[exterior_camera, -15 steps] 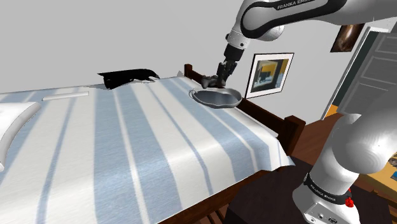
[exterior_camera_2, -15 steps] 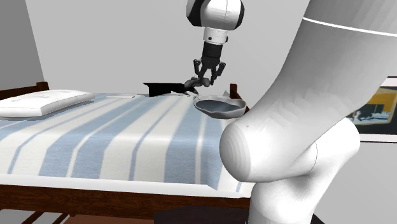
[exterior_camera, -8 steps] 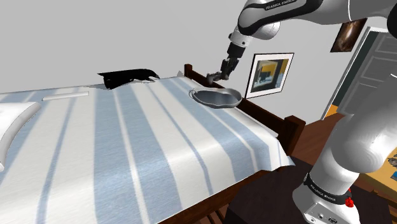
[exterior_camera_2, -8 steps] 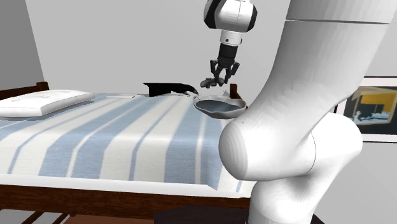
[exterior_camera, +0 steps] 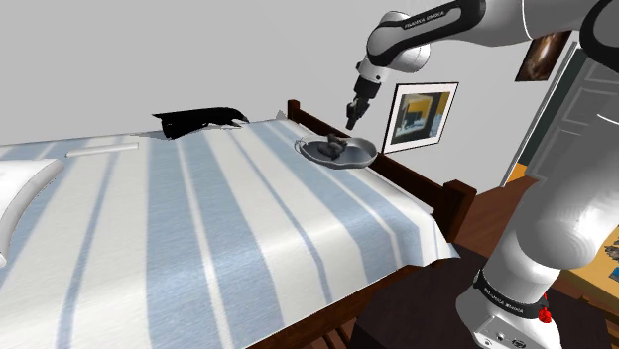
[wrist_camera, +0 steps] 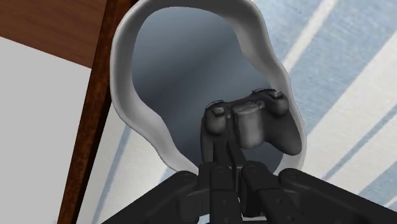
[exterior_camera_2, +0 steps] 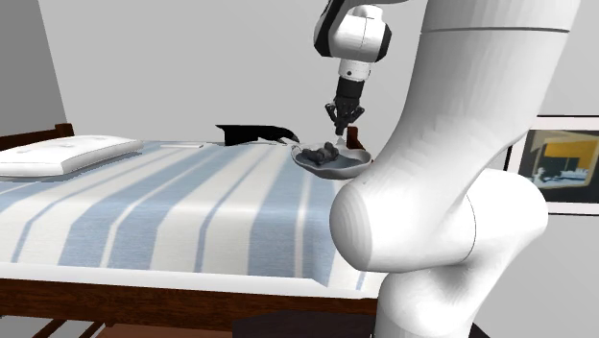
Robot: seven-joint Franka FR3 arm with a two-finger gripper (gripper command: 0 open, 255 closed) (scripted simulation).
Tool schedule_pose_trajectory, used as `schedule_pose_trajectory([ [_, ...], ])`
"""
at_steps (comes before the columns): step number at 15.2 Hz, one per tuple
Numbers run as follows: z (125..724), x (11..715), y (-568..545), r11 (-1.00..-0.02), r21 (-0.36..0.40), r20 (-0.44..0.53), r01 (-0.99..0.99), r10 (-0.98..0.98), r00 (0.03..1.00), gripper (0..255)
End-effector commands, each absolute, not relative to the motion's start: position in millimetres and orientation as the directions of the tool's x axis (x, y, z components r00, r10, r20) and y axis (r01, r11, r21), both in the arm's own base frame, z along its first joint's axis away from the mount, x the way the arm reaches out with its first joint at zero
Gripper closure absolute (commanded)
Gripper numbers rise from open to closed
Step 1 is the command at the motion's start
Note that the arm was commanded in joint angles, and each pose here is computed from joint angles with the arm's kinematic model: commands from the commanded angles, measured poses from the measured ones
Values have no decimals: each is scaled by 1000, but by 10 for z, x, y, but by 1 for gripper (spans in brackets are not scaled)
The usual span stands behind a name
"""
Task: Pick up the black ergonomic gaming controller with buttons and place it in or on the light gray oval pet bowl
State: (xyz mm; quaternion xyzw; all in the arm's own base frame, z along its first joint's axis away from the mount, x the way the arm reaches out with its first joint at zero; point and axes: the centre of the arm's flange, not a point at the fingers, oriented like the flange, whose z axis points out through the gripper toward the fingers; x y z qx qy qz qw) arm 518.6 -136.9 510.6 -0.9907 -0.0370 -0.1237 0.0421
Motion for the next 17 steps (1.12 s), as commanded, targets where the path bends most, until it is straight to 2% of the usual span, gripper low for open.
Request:
schedule_pose_trajectory([
  [1,5006,5186,-1372,-994,-74,249,84,63,967,255],
  [2,5063,5187,-1372,-994,-74,248,84,63,967,255],
  [3,5063,5187,-1372,-994,-74,248,84,63,967,0],
  [8,4929,5775,-1410,-987,-154,257,52,11,966,0],
  [17,4547,5875,-1345,-987,-154,257,52,11,966,0],
])
